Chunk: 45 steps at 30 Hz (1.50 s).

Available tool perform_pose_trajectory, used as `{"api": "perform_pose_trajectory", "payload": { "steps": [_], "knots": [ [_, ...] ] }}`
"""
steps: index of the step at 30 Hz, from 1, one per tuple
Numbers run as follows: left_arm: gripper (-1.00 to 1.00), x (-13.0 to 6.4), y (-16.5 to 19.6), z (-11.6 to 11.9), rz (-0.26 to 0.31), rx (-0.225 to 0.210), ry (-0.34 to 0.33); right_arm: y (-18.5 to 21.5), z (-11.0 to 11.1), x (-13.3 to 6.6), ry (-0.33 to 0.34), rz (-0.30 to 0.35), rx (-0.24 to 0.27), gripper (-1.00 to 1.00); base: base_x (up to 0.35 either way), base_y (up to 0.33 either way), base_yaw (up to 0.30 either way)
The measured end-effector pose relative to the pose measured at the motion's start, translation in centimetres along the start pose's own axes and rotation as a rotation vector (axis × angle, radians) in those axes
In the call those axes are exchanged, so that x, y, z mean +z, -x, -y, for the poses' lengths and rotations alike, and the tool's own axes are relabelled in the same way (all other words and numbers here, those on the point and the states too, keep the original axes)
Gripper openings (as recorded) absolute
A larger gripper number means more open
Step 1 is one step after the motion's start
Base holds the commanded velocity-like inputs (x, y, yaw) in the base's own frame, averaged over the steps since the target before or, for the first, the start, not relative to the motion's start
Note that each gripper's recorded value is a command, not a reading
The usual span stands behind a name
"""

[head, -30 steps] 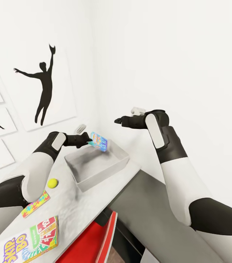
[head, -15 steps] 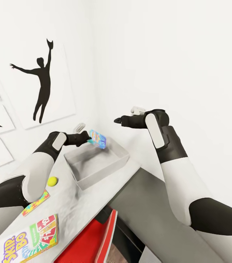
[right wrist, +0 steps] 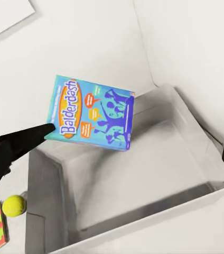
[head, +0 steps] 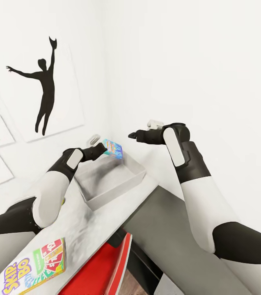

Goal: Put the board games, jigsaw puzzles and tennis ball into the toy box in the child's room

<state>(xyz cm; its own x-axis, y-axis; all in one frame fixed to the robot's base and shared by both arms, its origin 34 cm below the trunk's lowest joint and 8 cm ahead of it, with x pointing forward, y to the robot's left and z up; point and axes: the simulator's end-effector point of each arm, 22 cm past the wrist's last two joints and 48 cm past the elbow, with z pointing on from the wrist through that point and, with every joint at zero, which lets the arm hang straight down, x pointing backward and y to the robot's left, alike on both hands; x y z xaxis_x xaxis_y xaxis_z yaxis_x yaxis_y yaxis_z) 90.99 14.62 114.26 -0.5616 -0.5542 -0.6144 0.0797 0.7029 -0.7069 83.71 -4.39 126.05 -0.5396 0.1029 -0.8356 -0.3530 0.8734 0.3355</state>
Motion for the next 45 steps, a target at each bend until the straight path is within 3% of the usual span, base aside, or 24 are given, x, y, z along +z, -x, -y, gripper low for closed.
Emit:
{"api": "perform_pose_trajectory", "payload": {
  "steps": [7, 16, 24, 27, 34, 45],
  "knots": [
    [-1.0, 1.2, -2.1, -3.3, 0.01, -0.067, 0.101, -0.5, 0.4, 0.6, 0.0, -0.01, 0.006, 1.0, 0.0, 0.0, 0.0],
    [-1.0, 2.1, -3.7, -4.6, 0.006, -0.117, 0.117, -1.2, 0.8, 1.3, -0.001, -0.021, 0.013, 1.0, 0.0, 0.0, 0.0],
    [-1.0, 3.0, -5.2, -4.4, -0.012, -0.132, 0.113, -1.8, 1.3, 2.0, -0.003, -0.032, 0.019, 1.0, 0.0, 0.0, 0.0],
    [-1.0, 3.5, -5.2, -4.1, 0.018, -0.126, 0.112, -2.1, 1.4, 2.2, -0.004, -0.035, 0.022, 1.0, 0.0, 0.0, 0.0],
    [-1.0, 4.0, -6.7, -6.0, 0.011, -0.131, 0.194, -2.6, 1.8, 2.8, -0.004, -0.045, 0.027, 1.0, 0.0, 0.0, 0.0],
    [-1.0, 4.5, -7.7, -7.2, -0.003, -0.141, 0.213, -3.5, 2.4, 3.6, -0.005, -0.06, 0.036, 1.0, 0.0, 0.0, 0.0]
  ]
}}
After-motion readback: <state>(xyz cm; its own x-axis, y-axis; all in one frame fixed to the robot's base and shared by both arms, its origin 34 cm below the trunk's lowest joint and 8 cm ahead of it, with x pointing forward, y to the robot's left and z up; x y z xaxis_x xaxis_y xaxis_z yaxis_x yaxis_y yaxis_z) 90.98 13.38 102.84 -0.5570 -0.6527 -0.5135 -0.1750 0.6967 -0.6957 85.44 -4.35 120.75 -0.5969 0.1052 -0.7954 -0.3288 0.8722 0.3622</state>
